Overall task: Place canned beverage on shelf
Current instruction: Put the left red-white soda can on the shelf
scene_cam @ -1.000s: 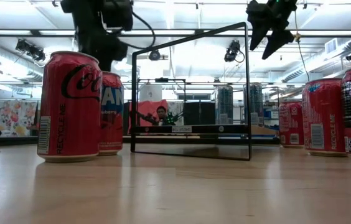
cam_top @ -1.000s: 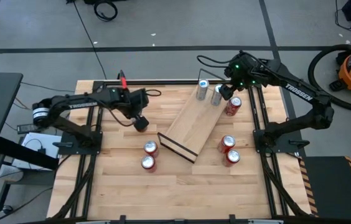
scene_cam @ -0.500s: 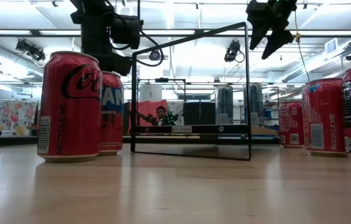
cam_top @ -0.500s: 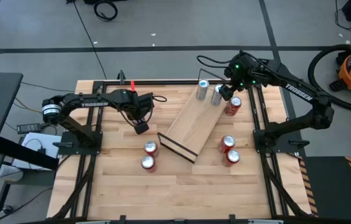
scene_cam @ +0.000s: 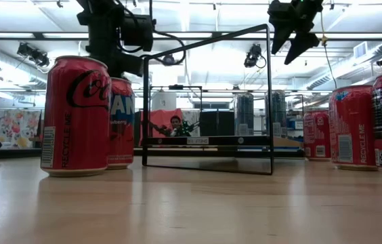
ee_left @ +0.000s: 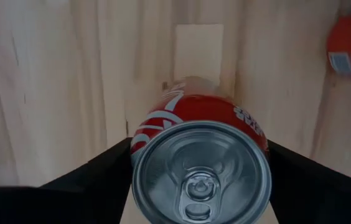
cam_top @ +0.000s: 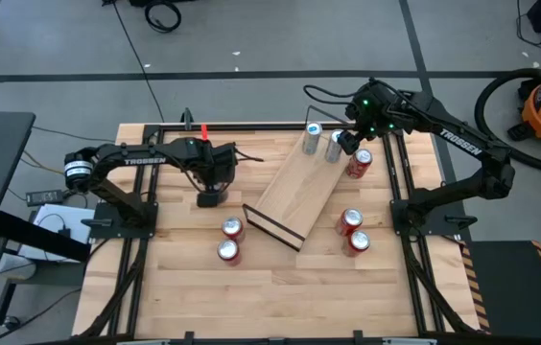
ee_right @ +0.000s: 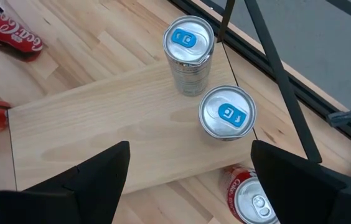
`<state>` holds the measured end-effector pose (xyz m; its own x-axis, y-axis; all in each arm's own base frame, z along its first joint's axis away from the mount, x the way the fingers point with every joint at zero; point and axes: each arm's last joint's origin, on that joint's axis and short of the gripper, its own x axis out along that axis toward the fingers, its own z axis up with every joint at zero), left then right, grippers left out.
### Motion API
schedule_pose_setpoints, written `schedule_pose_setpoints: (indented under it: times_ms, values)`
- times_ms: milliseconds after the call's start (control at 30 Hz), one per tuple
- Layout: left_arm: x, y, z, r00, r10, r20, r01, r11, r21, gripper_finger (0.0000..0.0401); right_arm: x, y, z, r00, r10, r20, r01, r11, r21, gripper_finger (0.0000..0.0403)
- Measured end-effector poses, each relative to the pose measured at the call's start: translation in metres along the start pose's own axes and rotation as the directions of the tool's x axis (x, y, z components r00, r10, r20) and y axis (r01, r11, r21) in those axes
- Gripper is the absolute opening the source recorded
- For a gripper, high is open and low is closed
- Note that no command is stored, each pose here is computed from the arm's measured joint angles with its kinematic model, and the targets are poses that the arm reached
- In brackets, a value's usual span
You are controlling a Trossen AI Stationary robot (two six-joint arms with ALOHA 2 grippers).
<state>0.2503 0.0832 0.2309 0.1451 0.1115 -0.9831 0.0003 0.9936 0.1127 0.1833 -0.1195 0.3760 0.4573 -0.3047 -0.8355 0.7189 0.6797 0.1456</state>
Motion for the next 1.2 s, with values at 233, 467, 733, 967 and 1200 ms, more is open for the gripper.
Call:
schedule_pose_setpoints:
  times_ms: [233,467,733,967,1200]
  values:
    - [0.0,0.001,0.002,1.0,0.013,0.017,-0.017,0.951,0.308,0.0326,0.0,0.0,0.0,1.0,0.002,0.005,-0.002,1.0,0.0,0.0345]
    - [-0.002,0.004,0.006,0.997,0.063,0.046,-0.068,0.991,0.117,0.0368,0.0,0.0,0.0,1.0,0.009,0.003,-0.009,1.0,0.0,0.0345]
    - [-0.009,0.005,0.01,0.996,0.062,0.067,-0.054,0.992,-0.116,0.0396,0.0,0.001,0.002,1.0,0.015,0.024,-0.014,1.0,-0.017,0.0345]
    - [-0.022,0.008,0.016,0.993,0.059,0.097,0.001,0.851,-0.526,0.0397,0.0,0.002,0.006,0.998,0.025,0.06,-0.023,1.0,-0.019,0.0345]
    - [-0.023,0.008,0.013,0.995,0.071,0.067,0.028,0.451,-0.892,0.0398,0.0,0.002,0.007,0.997,0.035,0.072,-0.033,0.999,-0.02,0.0345]
